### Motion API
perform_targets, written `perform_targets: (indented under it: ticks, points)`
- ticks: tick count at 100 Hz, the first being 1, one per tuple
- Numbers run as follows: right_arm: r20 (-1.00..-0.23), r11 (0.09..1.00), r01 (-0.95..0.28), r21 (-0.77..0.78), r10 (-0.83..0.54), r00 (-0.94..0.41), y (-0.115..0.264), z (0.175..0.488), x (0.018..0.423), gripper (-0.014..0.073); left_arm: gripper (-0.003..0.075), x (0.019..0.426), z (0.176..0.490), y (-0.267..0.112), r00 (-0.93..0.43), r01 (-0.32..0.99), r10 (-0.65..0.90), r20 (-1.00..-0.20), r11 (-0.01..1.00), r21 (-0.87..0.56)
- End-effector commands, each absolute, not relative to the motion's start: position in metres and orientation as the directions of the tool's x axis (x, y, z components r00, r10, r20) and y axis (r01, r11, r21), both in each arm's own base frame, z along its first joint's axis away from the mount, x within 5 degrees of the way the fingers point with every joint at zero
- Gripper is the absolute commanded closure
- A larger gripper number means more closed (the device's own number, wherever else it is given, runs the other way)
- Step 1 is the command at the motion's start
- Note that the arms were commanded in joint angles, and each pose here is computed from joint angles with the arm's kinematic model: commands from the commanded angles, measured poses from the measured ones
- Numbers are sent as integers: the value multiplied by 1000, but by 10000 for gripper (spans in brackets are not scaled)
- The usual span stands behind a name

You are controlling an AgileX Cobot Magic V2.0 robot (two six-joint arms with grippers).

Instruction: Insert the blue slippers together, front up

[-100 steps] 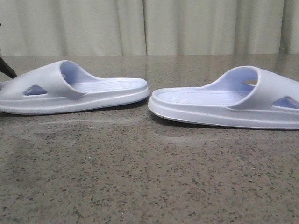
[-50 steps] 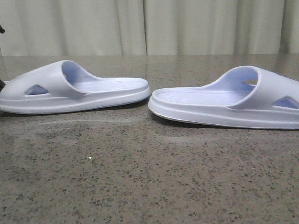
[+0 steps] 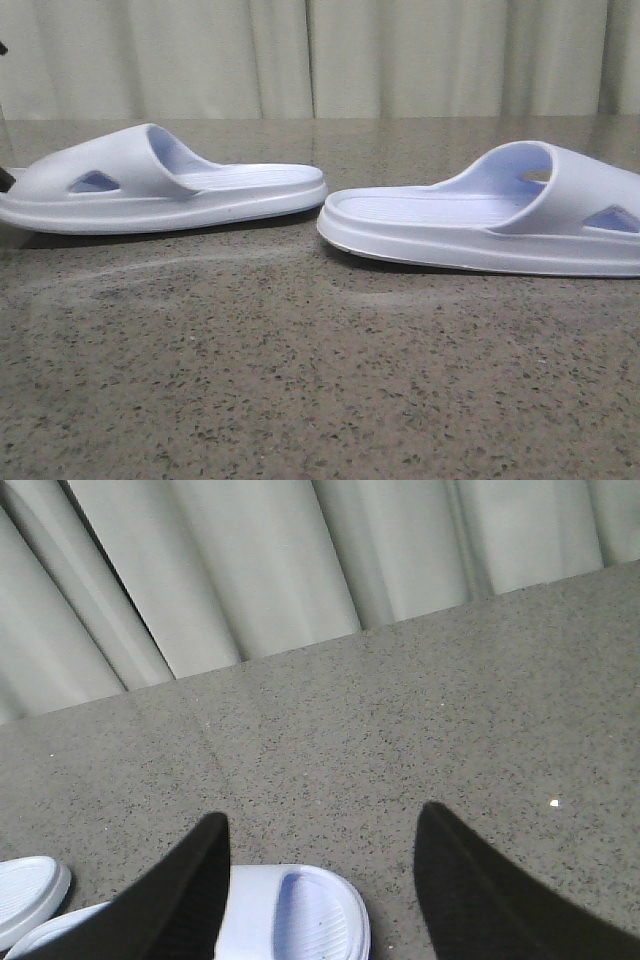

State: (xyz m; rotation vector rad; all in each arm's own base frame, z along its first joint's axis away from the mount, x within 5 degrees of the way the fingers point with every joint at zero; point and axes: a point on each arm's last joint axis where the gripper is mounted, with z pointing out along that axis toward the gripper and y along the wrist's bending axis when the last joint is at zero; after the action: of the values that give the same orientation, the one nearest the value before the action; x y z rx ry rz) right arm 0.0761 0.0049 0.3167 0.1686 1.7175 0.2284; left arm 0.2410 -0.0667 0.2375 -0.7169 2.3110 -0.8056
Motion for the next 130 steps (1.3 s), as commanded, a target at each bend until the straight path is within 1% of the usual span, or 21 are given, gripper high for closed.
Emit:
perform_targets:
  ticks: [1, 20, 41, 52, 69, 92, 115, 130]
  points:
    - [-968, 969, -27, 246, 244, -53, 4, 335, 78, 244, 704, 234, 263, -68, -642, -228, -664, -383, 643, -731]
    - [-968, 969, -27, 246, 244, -53, 4, 335, 78, 244, 704, 214, 295, -64, -581, -140, -694, -426, 600, -788]
    - [-968, 969, -24, 246, 244, -65, 4, 333, 80, 244, 704, 190, 324, -60, -520, -50, -734, -437, 537, -842]
    - [-961, 969, -9, 247, 244, -127, 4, 322, 89, 244, 704, 179, 335, -58, -495, -8, -752, -436, 506, -863]
    - [-936, 965, 19, 262, 258, -241, 4, 307, 109, 243, 704, 167, 344, -57, -483, 37, -752, -449, 495, -868]
    - [-868, 928, 68, 365, 366, -335, 6, 292, 139, 243, 704, 163, 345, -58, -506, 46, -739, -445, 492, -870]
    - [-758, 865, 155, 476, 494, -426, 8, 271, 165, 243, 704, 162, 345, -59, -516, 46, -734, -441, 491, -870]
    - [-713, 851, 196, 487, 517, -474, 9, 259, 175, 243, 704, 162, 344, -60, -523, 45, -731, -439, 491, -870]
